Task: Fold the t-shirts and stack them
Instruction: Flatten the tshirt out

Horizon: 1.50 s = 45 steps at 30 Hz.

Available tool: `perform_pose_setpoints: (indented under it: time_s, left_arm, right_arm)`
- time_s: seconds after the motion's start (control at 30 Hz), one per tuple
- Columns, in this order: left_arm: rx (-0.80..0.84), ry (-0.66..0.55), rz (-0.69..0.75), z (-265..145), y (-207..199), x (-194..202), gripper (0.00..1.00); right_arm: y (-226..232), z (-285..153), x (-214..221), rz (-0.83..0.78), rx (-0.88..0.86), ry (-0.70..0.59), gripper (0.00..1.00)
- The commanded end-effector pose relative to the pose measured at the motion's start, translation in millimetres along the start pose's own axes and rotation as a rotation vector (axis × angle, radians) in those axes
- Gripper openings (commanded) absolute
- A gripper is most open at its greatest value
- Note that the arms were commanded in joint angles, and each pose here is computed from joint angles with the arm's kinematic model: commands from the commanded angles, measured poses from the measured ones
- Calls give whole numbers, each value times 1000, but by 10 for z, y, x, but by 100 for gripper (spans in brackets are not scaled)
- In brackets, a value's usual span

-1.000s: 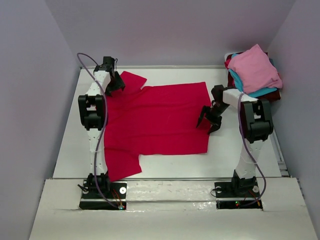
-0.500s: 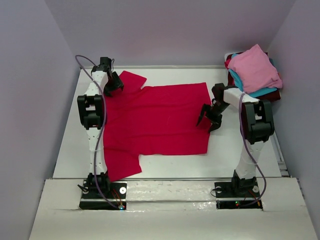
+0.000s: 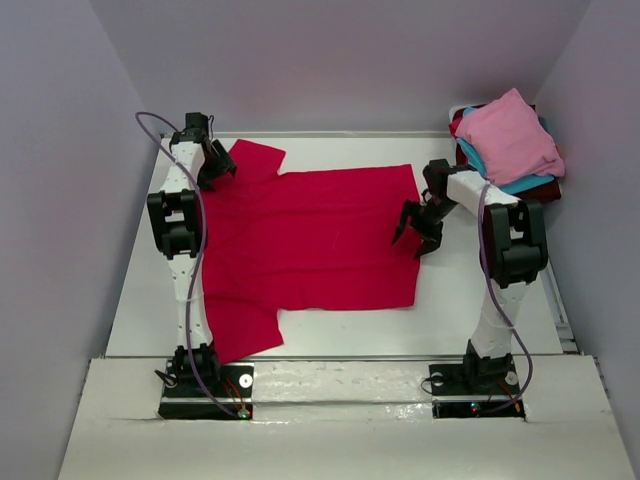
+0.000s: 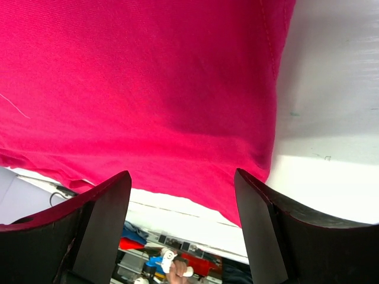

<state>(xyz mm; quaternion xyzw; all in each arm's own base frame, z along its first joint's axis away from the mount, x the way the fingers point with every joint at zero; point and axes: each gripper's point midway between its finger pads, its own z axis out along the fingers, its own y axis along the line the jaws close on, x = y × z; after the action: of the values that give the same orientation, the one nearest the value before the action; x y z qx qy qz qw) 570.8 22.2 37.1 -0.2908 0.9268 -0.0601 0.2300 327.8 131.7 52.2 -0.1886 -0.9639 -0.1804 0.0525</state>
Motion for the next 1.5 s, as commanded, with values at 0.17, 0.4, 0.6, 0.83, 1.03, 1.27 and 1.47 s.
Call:
perform_pose_setpoints:
  time_s: [0.17, 0.4, 0.6, 0.83, 1.03, 1.27, 1.47]
  left_arm:
    - [-17, 3, -26, 211, 193, -82, 80]
    - [-31, -20, -68, 160, 373, -232, 80]
    - [-43, -43, -82, 113, 466, -330, 80]
    - [-25, -60, -92, -23, 459, -398, 80]
    - [13, -138, -14, -460, 220, -463, 80]
    - [43, -154, 59, -733, -110, -286, 80]
    - [45, -122, 111, -728, -271, -30, 79]
  right_arm:
    - [162, -67, -162, -59, -10, -14, 77]
    - [223, -141, -310, -73, 4, -52, 78]
    - [253, -162, -340, -77, -1, -57, 78]
    - [181, -216, -239, -81, 17, -60, 79]
    - [-13, -202, 140, -44, 25, -13, 81]
    - [-219, -202, 625, 24, -2, 0, 82]
    - [-340, -35, 927, 107, -49, 28, 82]
